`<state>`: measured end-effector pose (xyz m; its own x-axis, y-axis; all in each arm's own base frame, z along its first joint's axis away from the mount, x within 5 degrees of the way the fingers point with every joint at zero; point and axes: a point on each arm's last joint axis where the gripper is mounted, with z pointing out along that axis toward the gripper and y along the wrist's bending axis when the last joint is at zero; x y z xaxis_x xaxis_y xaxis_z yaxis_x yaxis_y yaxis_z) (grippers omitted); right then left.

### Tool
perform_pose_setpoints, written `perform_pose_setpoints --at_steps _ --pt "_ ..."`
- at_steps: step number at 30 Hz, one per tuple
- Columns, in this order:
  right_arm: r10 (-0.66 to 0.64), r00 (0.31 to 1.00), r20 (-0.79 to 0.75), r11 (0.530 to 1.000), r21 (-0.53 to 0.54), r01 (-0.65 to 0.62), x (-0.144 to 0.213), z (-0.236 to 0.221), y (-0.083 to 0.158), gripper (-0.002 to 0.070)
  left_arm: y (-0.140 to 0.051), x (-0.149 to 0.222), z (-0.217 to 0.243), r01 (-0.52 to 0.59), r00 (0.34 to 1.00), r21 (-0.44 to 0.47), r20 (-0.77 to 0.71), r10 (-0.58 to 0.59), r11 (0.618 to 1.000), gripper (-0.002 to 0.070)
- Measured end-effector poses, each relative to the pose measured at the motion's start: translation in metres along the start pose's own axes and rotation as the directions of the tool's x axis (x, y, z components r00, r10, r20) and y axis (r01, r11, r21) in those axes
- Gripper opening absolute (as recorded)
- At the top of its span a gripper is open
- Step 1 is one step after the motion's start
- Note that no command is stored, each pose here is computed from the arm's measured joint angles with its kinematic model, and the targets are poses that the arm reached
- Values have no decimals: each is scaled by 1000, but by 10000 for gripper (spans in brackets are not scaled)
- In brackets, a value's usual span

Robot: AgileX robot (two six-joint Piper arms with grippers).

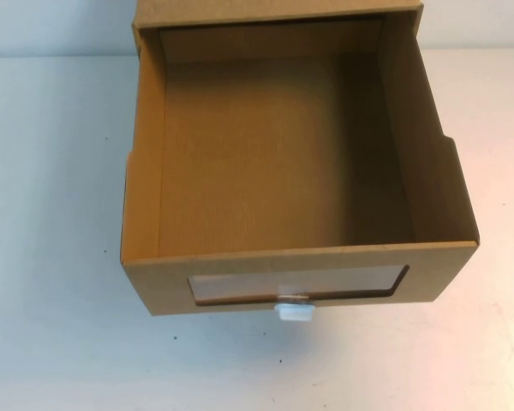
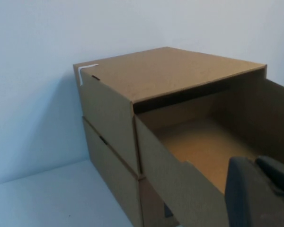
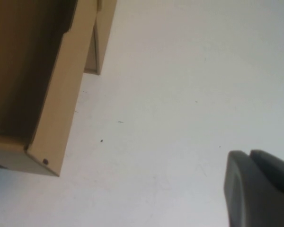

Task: Open the shoe box
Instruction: 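Pull the top drawer of the cardboard box fully open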

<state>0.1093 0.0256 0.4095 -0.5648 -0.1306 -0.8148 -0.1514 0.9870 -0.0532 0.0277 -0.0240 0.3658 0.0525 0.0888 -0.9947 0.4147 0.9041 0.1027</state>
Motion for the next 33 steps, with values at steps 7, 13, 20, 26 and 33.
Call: perform_pose_setpoints --at_steps 7,13,20,26,33 --pt "26 999 21 999 -42 -25 19 -3 0 -13 -7 79 -5 68 997 -25 42 -66 997 -4" --pt "42 997 68 996 -82 -37 34 -5 0 -13 -7 144 15 197 979 -61 -33 -199 978 -4" --pt "57 996 75 992 -116 -48 40 0 4 -13 -2 169 19 217 975 -129 -8 -220 968 -4" --pt "68 991 112 989 -137 -53 36 -1 6 -14 -4 172 20 223 973 -115 -38 -228 968 -4" --pt "77 984 159 987 -153 -52 32 -2 7 -13 -4 172 20 223 973 -112 -43 -229 968 -4"
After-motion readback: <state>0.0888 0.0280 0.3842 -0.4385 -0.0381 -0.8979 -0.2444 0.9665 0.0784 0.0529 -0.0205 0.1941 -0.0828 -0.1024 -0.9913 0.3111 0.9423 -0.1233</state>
